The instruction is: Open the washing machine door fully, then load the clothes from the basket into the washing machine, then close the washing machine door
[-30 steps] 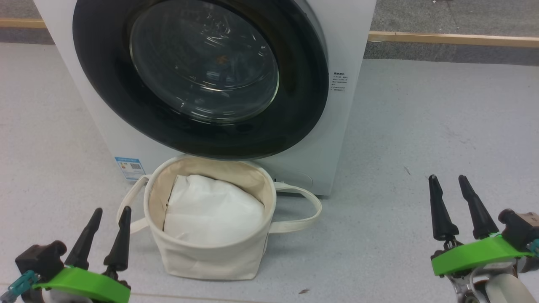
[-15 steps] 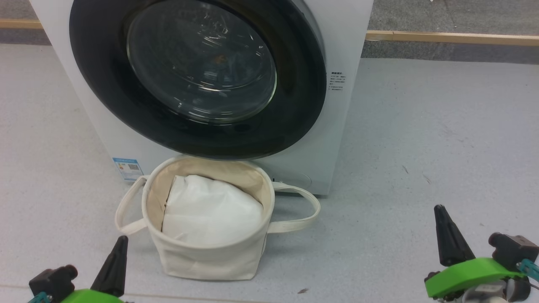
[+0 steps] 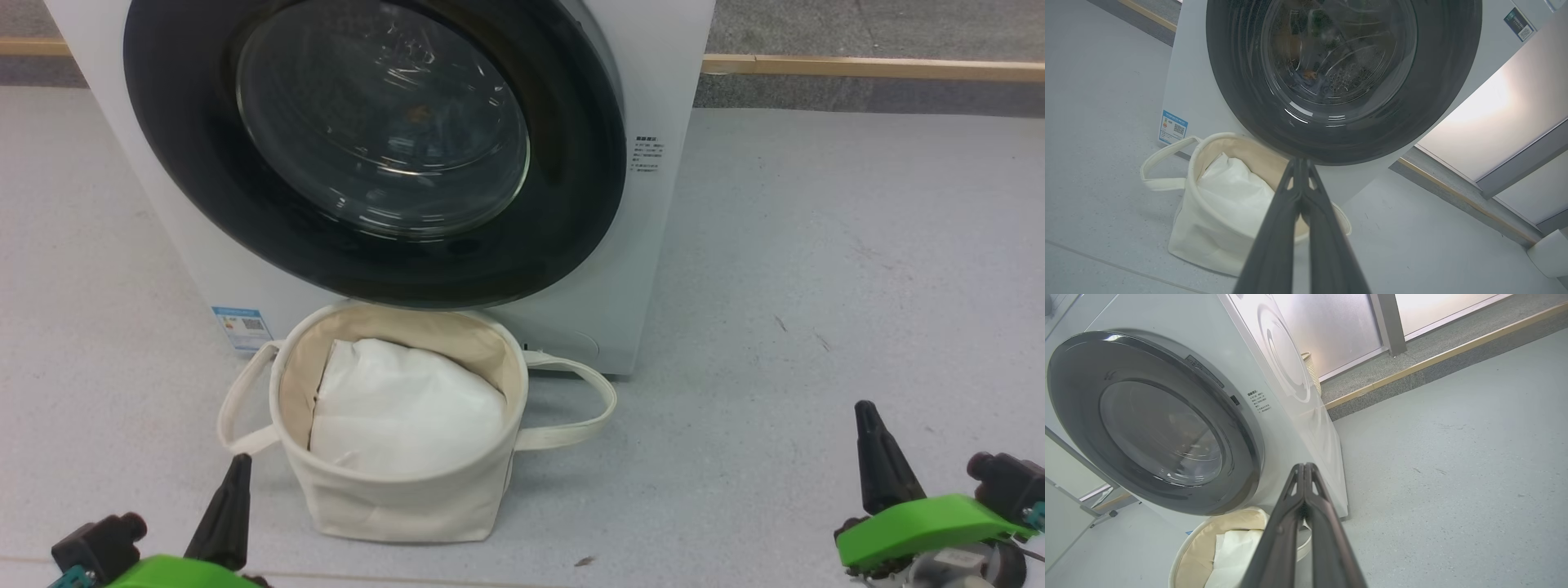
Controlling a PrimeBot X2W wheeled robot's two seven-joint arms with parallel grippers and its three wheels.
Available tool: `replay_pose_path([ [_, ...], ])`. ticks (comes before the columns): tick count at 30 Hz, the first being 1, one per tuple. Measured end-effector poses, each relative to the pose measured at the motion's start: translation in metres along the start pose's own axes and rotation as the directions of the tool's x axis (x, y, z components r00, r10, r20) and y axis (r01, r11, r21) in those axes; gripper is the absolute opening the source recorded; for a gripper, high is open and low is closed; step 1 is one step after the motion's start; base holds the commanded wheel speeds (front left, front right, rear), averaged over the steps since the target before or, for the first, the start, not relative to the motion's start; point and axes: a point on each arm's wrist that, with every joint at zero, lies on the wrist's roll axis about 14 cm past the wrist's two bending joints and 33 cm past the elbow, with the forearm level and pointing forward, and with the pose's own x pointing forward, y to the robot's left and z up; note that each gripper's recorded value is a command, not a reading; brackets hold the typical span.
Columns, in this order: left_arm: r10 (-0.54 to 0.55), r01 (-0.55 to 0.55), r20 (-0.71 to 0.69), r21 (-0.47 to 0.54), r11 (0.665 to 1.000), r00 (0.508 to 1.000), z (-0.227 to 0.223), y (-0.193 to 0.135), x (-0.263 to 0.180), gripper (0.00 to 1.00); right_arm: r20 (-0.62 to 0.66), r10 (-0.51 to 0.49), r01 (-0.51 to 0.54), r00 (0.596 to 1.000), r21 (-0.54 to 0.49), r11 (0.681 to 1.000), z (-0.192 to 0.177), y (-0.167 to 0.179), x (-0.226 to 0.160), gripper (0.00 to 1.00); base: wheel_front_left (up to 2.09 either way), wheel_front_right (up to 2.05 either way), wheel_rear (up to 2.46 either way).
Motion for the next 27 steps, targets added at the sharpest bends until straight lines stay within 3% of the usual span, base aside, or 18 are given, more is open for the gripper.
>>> replay_pose_path([
  [14, 0.012, -0.012, -0.002, -0.143, 0.99, 1.0, 0.0, -0.005, 0.004, 0.0, -0.011, -0.054, 0.055, 0.998, 0.147, 0.988, -0.002, -0.009, -0.001, 0.0, 0.0, 0.0, 0.0],
  [27, 0.014, -0.014, -0.003, -0.275, 0.961, 1.0, 0.0, -0.011, 0.008, 0.0, -0.02, -0.098, 0.1, 0.995, 0.273, 0.957, -0.002, -0.019, -0.003, 0.0, 0.0, 0.0, 0.0],
])
